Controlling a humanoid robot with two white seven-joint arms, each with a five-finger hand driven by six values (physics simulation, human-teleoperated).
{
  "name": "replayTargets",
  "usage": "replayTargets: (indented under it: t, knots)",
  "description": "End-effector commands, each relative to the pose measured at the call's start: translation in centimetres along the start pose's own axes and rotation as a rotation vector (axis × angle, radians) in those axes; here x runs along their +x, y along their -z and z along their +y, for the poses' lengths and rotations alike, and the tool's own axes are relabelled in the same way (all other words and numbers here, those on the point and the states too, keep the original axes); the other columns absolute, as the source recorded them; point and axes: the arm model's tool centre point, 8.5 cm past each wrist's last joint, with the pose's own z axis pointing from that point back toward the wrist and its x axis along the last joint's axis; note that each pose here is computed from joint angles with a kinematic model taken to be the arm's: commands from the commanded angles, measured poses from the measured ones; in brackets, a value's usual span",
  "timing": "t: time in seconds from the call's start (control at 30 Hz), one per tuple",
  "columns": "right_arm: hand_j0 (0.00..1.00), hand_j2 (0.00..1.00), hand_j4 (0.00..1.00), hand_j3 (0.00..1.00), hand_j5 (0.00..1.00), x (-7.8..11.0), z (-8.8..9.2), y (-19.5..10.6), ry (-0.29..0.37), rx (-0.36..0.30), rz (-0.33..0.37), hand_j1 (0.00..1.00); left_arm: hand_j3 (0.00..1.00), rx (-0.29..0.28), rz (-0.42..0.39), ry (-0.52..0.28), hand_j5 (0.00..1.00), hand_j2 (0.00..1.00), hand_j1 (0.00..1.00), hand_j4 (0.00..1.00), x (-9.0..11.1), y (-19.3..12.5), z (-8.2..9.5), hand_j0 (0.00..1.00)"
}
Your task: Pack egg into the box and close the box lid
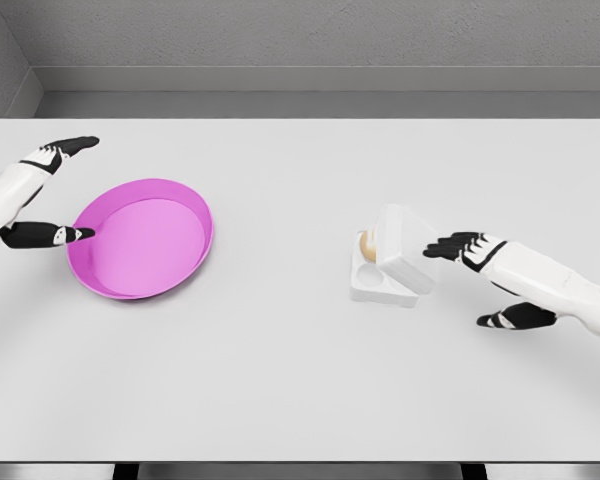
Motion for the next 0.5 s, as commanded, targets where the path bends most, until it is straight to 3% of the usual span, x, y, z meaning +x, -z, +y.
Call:
replayTargets:
  t: [0.0, 0.17, 0.47]
  knots:
    - [1.00, 1.00, 1.00, 1.00, 1.00, 0.1, 0.4, 0.1, 0.013, 0.008, -0.008, 1.00, 1.00, 0.006, 0.000, -0.005, 1.00, 1.00, 1.00, 1.00, 0.0, 0.0, 0.1, 1.00]
    - [1.00, 1.00, 1.00, 1.00, 1.00, 0.1, -1.6, 0.4, -0.030, -0.021, -0.016, 1.00, 1.00, 0.006, 0.000, -0.005, 1.00, 1.00, 1.00, 1.00, 0.0, 0.0, 0.1, 1.00]
    - [1.00, 1.00, 1.00, 1.00, 1.00, 0.0, -3.0, -0.3, -0.064, -0.040, -0.025, 1.00, 1.00, 0.021, 0.019, -0.002, 1.00, 1.00, 1.00, 1.00, -0.4, -0.8, 0.5, 1.00]
